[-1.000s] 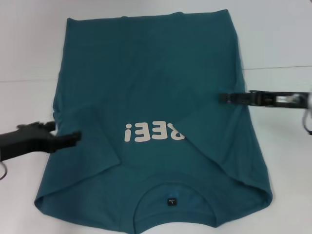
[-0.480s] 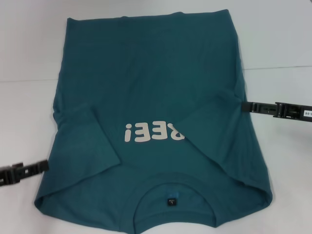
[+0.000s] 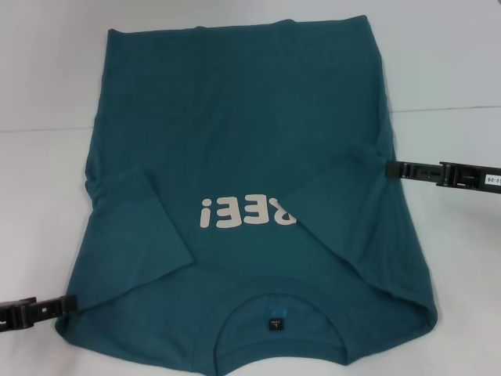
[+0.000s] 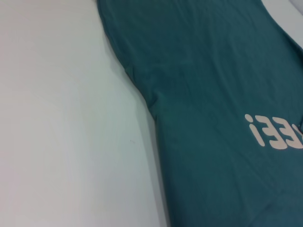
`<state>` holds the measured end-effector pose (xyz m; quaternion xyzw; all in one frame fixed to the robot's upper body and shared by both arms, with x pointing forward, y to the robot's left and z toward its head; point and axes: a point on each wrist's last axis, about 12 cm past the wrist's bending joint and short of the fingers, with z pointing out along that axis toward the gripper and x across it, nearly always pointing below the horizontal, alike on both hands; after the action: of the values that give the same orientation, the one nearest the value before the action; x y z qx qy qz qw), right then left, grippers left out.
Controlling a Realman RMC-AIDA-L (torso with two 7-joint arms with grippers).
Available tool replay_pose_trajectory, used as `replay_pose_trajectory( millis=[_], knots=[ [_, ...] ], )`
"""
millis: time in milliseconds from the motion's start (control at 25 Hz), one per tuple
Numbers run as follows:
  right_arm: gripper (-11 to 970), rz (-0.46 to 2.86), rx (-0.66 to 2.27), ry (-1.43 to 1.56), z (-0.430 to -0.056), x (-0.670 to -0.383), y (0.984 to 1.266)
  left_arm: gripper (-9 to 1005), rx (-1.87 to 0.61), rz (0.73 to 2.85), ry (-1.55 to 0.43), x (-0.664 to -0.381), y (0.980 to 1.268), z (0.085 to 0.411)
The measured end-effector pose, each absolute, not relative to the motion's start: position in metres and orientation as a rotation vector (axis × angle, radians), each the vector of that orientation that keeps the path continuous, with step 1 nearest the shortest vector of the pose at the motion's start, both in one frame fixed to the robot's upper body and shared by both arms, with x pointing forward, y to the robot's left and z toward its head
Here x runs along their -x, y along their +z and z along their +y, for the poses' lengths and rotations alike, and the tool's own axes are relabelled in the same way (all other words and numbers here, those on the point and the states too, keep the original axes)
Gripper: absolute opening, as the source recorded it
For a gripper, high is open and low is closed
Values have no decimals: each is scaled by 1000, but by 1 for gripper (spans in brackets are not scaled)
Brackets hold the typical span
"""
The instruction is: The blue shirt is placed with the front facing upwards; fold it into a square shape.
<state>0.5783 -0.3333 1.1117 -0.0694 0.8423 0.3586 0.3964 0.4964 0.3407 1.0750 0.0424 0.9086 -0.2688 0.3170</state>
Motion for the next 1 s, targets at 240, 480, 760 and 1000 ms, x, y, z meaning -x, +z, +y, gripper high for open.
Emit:
replay_pose_trajectory(
  millis=[240,480,760,1000],
  knots=[
    [856,2138,169,900,-332,-581,1110,878,-138,2420,-711,-502,1071,336],
    [856,2145,162,893,-332,-583,1108,876,-194,2440,-761,-508,1071,325],
    [857,2151,151,875,-336,-585,1107,873,-233,2436,-793,-510,1076,319],
    [858,2152,153,865,-338,-587,1108,872,-201,2413,-715,-511,1081,330]
  ],
)
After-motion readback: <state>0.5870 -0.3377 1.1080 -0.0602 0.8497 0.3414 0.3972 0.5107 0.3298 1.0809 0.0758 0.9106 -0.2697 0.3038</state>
